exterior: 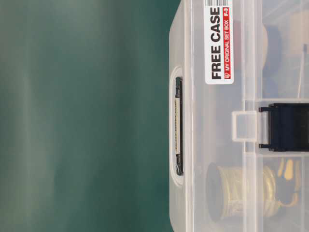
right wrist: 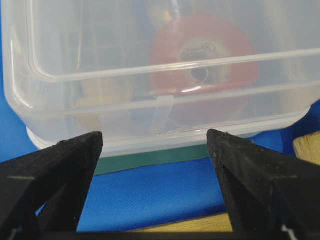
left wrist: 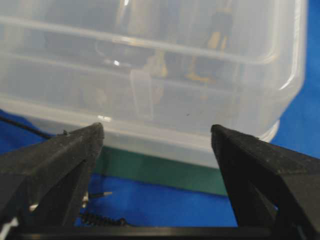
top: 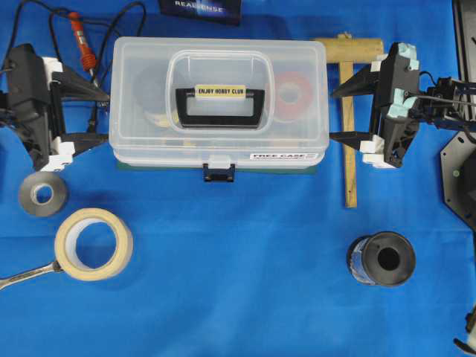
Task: Open the tool box with both arms.
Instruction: 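Move both grippers inward to the left and right sides of the clear lid, then grip the lid edges with both grippers and lift it up and back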
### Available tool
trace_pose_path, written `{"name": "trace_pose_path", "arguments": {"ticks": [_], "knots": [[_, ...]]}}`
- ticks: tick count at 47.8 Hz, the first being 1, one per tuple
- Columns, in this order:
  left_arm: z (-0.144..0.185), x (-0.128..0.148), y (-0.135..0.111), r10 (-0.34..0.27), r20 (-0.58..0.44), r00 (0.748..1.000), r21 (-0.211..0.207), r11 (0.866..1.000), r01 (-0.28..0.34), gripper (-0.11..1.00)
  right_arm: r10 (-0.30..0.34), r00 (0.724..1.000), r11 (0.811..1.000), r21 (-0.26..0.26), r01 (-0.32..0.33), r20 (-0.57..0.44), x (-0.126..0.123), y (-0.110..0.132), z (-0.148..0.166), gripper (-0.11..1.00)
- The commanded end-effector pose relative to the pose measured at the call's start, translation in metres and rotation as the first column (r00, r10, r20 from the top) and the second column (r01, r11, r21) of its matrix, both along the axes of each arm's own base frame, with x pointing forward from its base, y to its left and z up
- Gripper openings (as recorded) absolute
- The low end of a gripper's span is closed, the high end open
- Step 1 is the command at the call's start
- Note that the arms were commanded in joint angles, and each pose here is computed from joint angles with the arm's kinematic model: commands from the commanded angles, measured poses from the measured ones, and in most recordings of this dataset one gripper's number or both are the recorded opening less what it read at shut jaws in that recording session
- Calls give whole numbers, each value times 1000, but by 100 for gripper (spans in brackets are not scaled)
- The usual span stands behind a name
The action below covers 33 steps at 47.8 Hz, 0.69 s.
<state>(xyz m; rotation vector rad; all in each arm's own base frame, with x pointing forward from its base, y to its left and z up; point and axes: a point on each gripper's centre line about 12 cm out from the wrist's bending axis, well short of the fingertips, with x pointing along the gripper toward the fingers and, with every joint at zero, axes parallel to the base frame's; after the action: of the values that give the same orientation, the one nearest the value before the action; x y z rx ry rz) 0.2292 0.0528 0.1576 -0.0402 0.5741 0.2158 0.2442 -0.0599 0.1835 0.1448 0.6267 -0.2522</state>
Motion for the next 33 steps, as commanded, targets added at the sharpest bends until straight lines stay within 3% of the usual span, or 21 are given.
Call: {"name": "trace_pose_path", "arguments": {"ticks": [1,33], "knots": [[16,12,3,2,61,998,9,1000,-3,87,-6,999,1000,-9,6,47,9,-3,13,84],[44,11,4,7,163,987,32,999,-12,87,-3,991,1000,-30,7,134,20,-6,47,84]]}}
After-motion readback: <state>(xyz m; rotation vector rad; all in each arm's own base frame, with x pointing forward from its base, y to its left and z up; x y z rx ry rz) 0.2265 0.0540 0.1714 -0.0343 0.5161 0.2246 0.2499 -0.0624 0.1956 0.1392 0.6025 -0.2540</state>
